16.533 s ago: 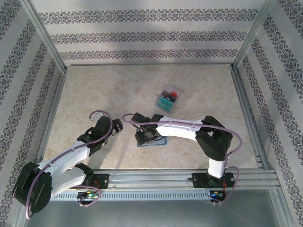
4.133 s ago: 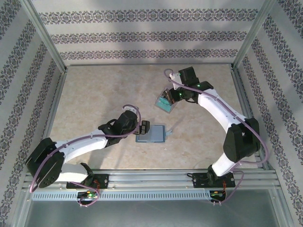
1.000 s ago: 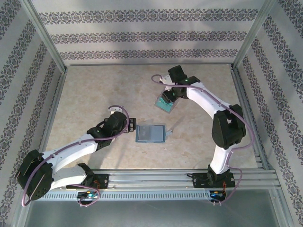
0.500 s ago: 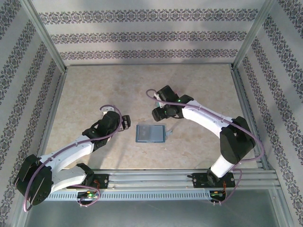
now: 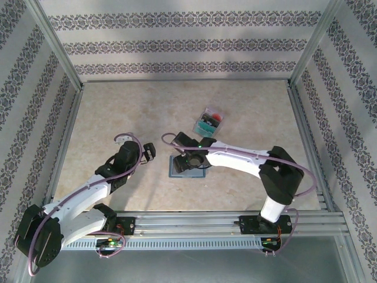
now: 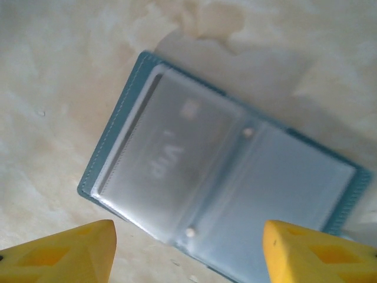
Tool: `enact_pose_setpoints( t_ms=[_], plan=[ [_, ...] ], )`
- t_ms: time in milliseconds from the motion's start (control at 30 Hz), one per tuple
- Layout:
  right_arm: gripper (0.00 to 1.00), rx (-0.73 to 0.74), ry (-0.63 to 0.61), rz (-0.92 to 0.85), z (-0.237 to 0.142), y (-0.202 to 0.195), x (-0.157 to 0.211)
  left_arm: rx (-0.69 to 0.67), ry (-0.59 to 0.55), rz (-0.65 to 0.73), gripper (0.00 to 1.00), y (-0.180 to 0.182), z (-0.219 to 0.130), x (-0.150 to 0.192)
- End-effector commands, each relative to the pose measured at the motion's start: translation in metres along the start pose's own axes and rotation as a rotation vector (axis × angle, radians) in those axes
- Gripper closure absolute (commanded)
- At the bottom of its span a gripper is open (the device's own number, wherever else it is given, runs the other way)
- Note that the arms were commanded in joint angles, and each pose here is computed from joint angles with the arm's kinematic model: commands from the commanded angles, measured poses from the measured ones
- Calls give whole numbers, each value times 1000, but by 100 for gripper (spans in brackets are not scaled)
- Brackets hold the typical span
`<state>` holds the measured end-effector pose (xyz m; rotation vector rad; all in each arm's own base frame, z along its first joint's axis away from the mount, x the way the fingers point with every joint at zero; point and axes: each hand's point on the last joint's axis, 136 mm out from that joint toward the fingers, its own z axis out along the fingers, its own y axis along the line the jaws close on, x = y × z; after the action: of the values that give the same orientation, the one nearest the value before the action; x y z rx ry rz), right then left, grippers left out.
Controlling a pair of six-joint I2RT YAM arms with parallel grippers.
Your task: Take the credit cards out of the card holder
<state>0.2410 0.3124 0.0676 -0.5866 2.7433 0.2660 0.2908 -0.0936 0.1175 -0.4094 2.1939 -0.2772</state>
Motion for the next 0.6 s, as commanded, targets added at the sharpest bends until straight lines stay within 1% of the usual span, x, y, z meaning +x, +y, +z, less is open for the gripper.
enact_pose_setpoints(
  t_ms=[0,167,567],
  plan=[
    [34,-20,13,45,12,13,-3,-34,-4,-24,1,12,0,2],
    [34,-19,28,36,22,22,-5,-47,-2,-28,1,17,-1,4],
    [34,23,35,14,30,22,-7,-61,-4,-43,1,26,-3,5]
  ],
)
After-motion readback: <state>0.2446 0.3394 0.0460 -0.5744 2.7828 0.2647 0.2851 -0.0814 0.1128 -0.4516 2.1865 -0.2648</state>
